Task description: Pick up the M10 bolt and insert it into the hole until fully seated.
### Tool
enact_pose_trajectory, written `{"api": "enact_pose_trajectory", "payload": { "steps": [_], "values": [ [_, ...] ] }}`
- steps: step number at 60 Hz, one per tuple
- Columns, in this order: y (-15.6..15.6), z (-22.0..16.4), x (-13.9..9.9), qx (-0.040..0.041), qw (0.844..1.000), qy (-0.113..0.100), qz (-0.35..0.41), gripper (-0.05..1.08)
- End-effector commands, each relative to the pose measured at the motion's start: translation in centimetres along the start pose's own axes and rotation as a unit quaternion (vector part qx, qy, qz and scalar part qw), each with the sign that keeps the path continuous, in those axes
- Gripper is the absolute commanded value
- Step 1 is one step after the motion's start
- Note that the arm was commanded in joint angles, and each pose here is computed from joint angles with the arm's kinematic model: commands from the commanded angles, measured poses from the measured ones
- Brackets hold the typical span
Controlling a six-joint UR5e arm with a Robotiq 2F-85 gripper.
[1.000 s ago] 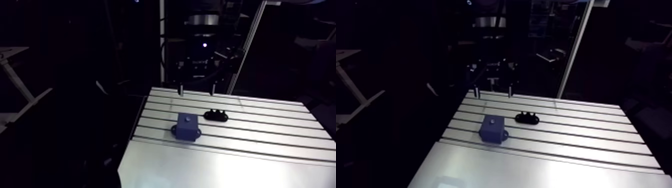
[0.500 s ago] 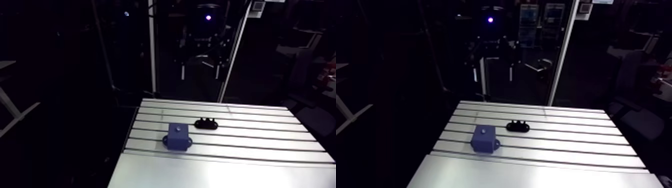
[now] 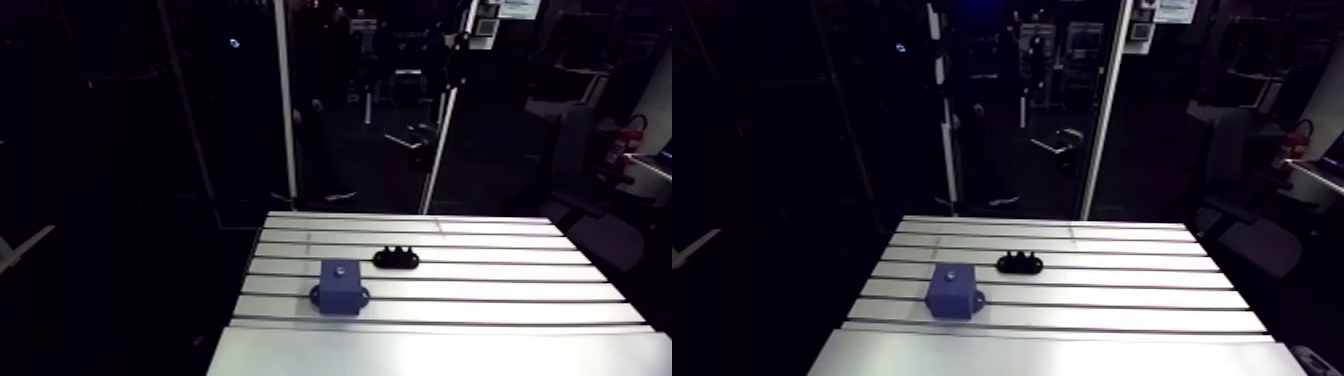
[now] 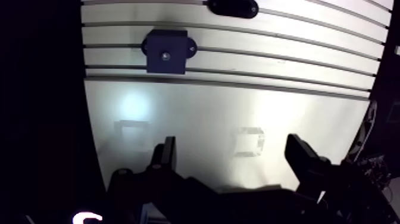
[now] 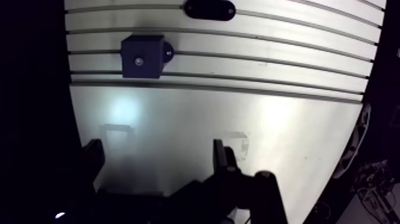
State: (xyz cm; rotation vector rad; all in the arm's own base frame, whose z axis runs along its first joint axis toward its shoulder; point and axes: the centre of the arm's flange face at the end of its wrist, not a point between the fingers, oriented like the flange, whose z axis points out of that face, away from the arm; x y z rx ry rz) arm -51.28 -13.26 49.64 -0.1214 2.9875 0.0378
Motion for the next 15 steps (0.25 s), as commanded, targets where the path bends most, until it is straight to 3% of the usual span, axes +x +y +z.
{"api": "enact_pose_trajectory", "payload": {
  "steps": [1, 15],
  "values": [
    [0.3, -0.8, -0.1, 0.0008, 1.0, 0.007, 0.003, 0.0],
    [0.22, -0.21, -0.1, 0.0013, 1.0, 0.002, 0.002, 0.0]
  ]
}}
